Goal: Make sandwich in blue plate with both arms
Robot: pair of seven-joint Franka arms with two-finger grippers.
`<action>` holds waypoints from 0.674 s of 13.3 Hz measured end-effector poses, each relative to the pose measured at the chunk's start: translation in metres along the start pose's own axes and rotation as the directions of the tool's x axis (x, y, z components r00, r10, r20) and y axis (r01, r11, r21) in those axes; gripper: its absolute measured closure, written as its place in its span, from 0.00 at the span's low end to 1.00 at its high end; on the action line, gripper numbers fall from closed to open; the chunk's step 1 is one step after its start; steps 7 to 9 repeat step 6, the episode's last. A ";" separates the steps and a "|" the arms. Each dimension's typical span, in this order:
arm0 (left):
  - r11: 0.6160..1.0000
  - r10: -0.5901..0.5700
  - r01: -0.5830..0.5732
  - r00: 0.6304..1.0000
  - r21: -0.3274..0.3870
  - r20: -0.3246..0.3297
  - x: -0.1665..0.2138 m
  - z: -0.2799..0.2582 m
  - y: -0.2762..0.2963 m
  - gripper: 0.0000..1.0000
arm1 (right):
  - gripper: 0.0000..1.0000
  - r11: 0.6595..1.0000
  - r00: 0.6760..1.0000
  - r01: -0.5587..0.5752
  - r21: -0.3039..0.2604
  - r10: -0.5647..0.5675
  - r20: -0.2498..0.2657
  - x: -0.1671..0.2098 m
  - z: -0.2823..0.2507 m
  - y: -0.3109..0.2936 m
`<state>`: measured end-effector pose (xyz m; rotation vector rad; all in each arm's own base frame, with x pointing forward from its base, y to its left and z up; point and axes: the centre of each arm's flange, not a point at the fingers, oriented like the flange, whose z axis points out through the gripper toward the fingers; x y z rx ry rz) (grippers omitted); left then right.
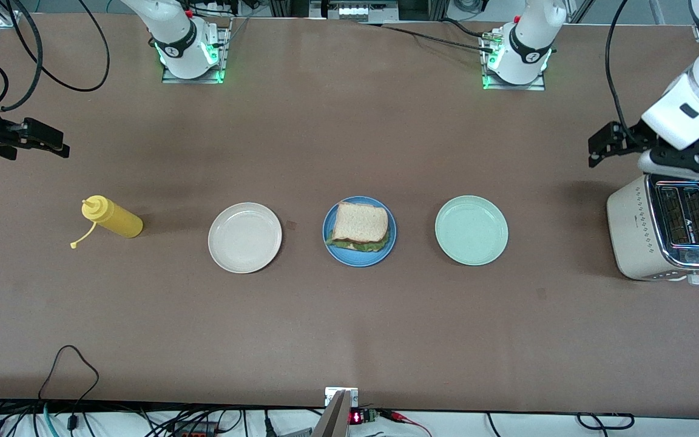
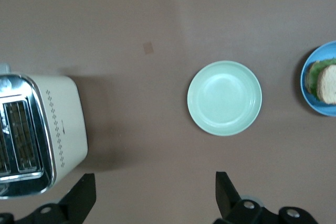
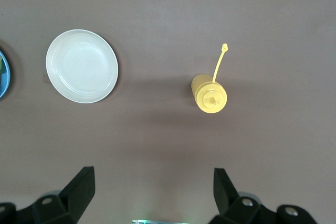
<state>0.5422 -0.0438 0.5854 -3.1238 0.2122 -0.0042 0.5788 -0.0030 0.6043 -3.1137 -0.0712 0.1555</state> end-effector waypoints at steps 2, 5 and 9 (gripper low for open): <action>1.000 -0.002 0.002 0.999 -0.002 0.037 -0.004 0.005 0.000 0.00 | 0.00 1.000 1.000 -0.001 0.000 0.001 -0.001 0.000 0.000 0.000; 1.000 0.004 -0.004 0.999 -0.002 0.041 -0.003 0.006 0.003 0.00 | 0.00 1.000 1.000 -0.001 0.000 0.001 -0.001 0.000 0.000 0.000; 1.000 0.005 -0.005 0.999 -0.002 0.041 -0.003 0.006 0.004 0.00 | 0.00 1.000 1.000 -0.001 0.000 0.001 -0.001 0.000 0.000 0.000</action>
